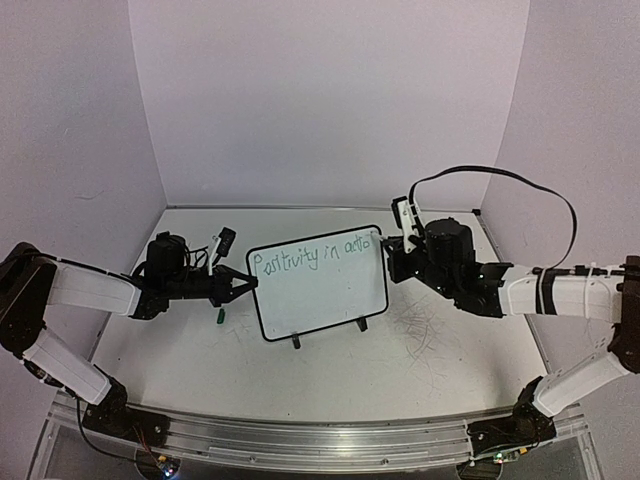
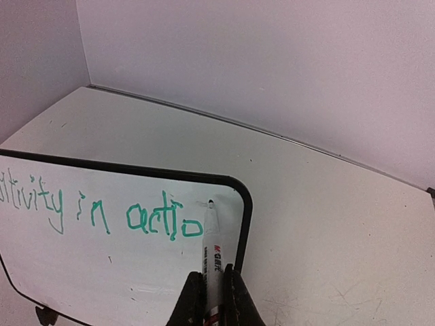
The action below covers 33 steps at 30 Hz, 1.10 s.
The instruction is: Write a sentence on the whiteboard
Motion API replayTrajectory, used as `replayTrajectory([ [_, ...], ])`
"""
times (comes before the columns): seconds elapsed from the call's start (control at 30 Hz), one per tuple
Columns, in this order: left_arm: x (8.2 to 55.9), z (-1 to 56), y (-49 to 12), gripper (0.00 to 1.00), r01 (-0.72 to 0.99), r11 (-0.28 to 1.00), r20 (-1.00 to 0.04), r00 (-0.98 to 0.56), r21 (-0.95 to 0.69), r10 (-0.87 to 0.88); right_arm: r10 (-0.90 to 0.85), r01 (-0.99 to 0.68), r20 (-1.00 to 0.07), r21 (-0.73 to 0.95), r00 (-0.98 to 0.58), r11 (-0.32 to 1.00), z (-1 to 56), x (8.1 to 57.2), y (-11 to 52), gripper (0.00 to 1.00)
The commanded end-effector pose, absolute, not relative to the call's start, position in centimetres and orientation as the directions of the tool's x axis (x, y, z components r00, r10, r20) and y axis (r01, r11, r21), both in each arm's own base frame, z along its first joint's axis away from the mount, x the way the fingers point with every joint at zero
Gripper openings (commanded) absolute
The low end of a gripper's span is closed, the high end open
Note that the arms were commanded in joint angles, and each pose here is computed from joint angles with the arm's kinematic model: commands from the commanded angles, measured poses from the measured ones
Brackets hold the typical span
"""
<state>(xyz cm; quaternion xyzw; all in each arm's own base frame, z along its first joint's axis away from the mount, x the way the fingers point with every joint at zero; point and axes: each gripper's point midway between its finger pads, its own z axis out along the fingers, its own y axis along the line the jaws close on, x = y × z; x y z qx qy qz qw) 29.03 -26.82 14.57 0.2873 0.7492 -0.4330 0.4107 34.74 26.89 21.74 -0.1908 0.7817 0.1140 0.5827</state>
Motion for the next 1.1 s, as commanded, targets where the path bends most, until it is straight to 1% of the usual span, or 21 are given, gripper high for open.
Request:
replayTrajectory([
  [0.0,30.4,15.1,-26.3,0.00,0.790,0.517,-0.897,-0.433,-0.329,0.089,-0.162,-0.430,-0.959,-0.048,-0.232,0.901,22.4,35.2,27.3,0.00],
  [0.6,30.4,15.0,-26.3,0.00,0.789,0.520,-0.897,-0.432,-0.327,0.092,-0.192,-0.411,-0.946,-0.071,-0.260,0.909,20.9,35.8,27.3,0.00],
  [1.07,30.5,15.0,-26.3,0.00,0.788,0.522,-0.897,-0.432,-0.326,0.091,-0.211,-0.427,-0.929,-0.065,-0.304,0.902,19.4,34.8,26.8,0.00],
])
